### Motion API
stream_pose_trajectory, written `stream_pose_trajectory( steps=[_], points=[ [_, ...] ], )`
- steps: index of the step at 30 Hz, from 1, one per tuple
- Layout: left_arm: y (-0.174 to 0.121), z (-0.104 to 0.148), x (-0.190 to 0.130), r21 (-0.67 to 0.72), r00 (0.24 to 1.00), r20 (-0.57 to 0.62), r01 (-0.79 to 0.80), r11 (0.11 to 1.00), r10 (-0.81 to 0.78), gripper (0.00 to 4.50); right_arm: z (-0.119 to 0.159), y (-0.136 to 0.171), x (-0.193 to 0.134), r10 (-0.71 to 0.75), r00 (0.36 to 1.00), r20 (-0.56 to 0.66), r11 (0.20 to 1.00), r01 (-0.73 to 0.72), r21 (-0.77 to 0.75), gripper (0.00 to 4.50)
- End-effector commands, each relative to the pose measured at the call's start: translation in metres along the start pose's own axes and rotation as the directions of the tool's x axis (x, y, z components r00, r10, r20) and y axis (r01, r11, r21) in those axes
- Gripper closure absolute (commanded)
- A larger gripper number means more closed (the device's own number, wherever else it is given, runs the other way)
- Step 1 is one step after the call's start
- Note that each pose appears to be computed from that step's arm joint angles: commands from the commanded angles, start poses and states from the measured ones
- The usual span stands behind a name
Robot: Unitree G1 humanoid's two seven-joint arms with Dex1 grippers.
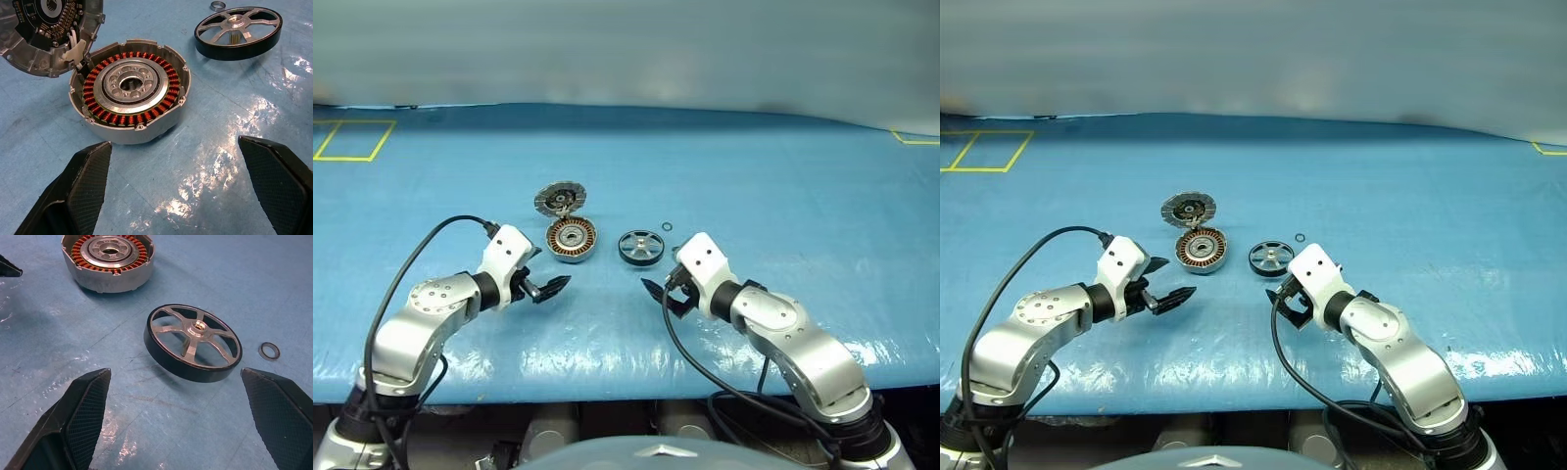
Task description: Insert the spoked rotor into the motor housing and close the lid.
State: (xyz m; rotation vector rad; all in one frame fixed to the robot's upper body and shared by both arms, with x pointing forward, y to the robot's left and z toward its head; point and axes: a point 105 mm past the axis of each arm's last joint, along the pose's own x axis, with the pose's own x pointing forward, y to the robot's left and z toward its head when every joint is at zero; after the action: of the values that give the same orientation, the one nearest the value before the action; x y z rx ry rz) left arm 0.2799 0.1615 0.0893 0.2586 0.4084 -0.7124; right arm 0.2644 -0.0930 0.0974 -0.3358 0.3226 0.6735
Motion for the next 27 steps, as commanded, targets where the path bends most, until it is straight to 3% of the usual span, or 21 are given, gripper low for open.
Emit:
stream_pose_trajectory(
  steps=[1,11,21,27],
  points=[
    [0.006,0.012,0.002,0.044,1.0,0.022,0.002,0.999,-0.002,0.0,0.011,-0.004,-0.002,-0.022,0.999,0.049,1.0,0.023,-0.016,0.02],
    [0.025,0.027,0.018,0.203,0.984,-0.106,0.164,0.965,-0.145,0.0,0.011,-0.001,0.002,-0.02,0.998,0.059,1.0,0.021,-0.007,0.02],
    [0.037,0.046,0.035,0.411,0.917,-0.306,0.371,0.833,-0.258,0.0,0.011,0.0,0.002,-0.034,0.997,0.07,0.999,0.034,0.007,0.02],
    [0.039,0.049,0.039,0.46,0.87,-0.395,0.464,0.757,-0.293,0.0,0.011,0.0,0.002,-0.043,0.996,0.076,0.999,0.041,0.016,0.02]
  ],
)
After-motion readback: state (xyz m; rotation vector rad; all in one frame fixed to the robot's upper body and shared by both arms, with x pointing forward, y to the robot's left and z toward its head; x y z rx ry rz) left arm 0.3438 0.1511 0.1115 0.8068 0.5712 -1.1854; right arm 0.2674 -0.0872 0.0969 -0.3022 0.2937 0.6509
